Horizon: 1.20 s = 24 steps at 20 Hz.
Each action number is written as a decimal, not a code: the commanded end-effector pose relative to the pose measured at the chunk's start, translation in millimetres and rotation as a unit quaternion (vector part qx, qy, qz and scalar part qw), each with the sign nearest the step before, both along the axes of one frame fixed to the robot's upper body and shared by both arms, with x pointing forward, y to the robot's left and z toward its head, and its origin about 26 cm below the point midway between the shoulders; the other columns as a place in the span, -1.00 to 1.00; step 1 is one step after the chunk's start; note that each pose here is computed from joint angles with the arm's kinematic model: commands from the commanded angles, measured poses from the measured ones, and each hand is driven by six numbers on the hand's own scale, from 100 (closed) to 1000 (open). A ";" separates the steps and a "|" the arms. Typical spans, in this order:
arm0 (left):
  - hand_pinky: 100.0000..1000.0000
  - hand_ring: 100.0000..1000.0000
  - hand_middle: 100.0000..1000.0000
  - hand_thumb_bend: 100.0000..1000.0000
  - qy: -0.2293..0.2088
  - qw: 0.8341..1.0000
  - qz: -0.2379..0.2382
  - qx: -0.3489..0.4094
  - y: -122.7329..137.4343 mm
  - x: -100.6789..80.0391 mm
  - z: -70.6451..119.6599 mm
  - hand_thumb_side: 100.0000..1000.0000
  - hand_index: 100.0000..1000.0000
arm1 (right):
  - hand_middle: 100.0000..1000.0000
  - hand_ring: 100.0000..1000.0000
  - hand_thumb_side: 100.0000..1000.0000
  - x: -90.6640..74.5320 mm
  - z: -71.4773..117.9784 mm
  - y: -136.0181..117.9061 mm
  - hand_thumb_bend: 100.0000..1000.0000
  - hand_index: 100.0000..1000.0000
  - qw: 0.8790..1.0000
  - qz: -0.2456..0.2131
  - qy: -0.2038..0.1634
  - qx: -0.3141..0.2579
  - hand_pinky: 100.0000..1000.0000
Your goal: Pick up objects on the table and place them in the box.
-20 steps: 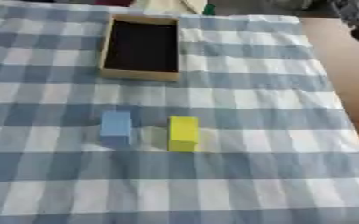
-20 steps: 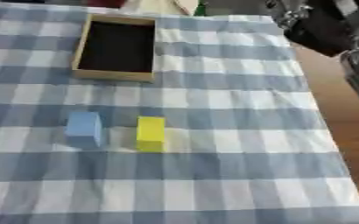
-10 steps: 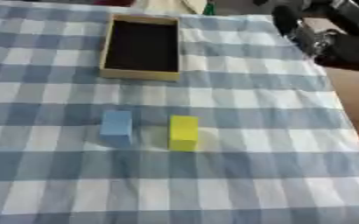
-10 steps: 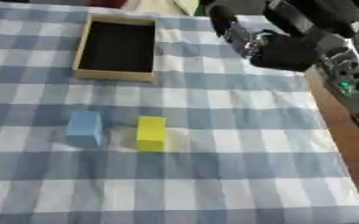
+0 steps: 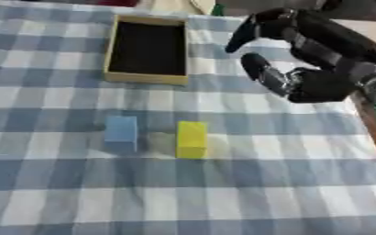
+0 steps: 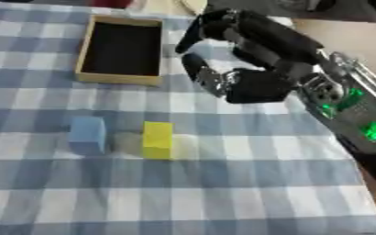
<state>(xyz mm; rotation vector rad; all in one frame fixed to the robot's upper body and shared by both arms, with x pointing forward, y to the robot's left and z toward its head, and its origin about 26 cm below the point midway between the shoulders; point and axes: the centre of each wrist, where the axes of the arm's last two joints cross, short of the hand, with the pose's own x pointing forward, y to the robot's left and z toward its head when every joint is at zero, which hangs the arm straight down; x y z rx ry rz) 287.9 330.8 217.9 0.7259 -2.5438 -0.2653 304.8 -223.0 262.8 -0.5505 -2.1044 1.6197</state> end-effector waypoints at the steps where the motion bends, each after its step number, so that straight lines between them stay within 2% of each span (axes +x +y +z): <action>1: 0.47 0.31 0.19 -0.75 -0.010 1.000 -0.003 0.014 0.7 -2.6 9.1 0.86 0.57 | 0.42 0.63 1.00 -3.1 5.6 4.4 -0.87 0.57 1.000 0.006 -0.012 -0.024 0.64; 3: 0.47 0.31 0.19 -0.75 -0.010 1.000 -0.003 0.014 0.7 -2.6 8.9 0.86 0.57 | 0.44 0.64 0.96 -3.2 3.6 6.1 -0.78 0.62 0.999 0.003 -0.006 -0.033 0.64; 7: 0.48 0.31 0.19 -0.75 -0.009 1.000 -0.004 0.014 0.3 -2.5 8.8 0.86 0.57 | 0.47 0.65 0.80 -3.3 -0.1 10.4 -0.60 0.63 0.999 -0.004 0.037 -0.035 0.66; 8: 0.48 0.31 0.19 -0.75 -0.008 1.000 -0.004 0.014 0.3 -2.5 8.7 0.86 0.57 | 0.47 0.66 0.65 -3.3 0.1 11.2 -0.48 0.61 0.998 -0.008 0.046 -0.035 0.67; 9: 0.48 0.31 0.19 -0.75 -0.008 1.000 -0.004 0.014 0.3 -2.5 8.7 0.86 0.57 | 0.47 0.67 0.60 -3.3 0.4 11.9 -0.45 0.60 0.998 -0.012 0.053 -0.035 0.67; 14: 0.48 0.30 0.19 -0.75 -0.007 1.000 -0.005 0.015 0.2 -2.5 8.6 0.86 0.57 | 0.46 0.72 0.06 -3.0 2.4 16.0 -0.10 0.52 0.996 -0.029 0.070 -0.037 0.72; 16: 0.48 0.30 0.19 -0.75 -0.006 1.000 -0.006 0.016 0.1 -2.5 8.5 0.86 0.57 | 0.48 0.73 -0.04 -3.0 2.5 17.4 -0.07 0.52 0.996 -0.035 0.073 -0.036 0.74; 17: 0.48 0.30 0.19 -0.75 -0.006 1.000 -0.006 0.016 0.1 -2.5 8.5 0.86 0.57 | 0.49 0.74 -0.13 -2.9 2.3 18.2 -0.10 0.52 0.996 -0.035 0.076 -0.038 0.74; 18: 0.48 0.30 0.19 -0.75 -0.006 1.000 -0.006 0.016 0.2 -2.5 8.5 0.86 0.57 | 0.50 0.75 -0.31 -2.9 2.4 18.9 -0.13 0.52 0.996 -0.035 0.078 -0.040 0.75; 20: 0.48 0.30 0.19 -0.75 -0.006 1.000 -0.006 0.016 0.1 -2.4 8.7 0.86 0.56 | 0.50 0.76 -0.46 -2.9 1.6 20.6 -0.13 0.51 0.995 -0.034 0.084 -0.045 0.77; 22: 0.48 0.30 0.18 -0.75 -0.005 1.000 -0.007 0.016 0.1 -2.4 8.6 0.86 0.56 | 0.51 0.77 -0.50 -3.0 0.7 22.2 -0.12 0.52 0.994 -0.034 0.091 -0.050 0.78; 24: 0.48 0.30 0.18 -0.75 -0.005 1.000 -0.007 0.016 0.2 -2.4 8.6 0.86 0.56 | 0.52 0.77 -0.64 -3.2 -1.1 24.1 -0.12 0.52 0.993 -0.031 0.100 -0.057 0.78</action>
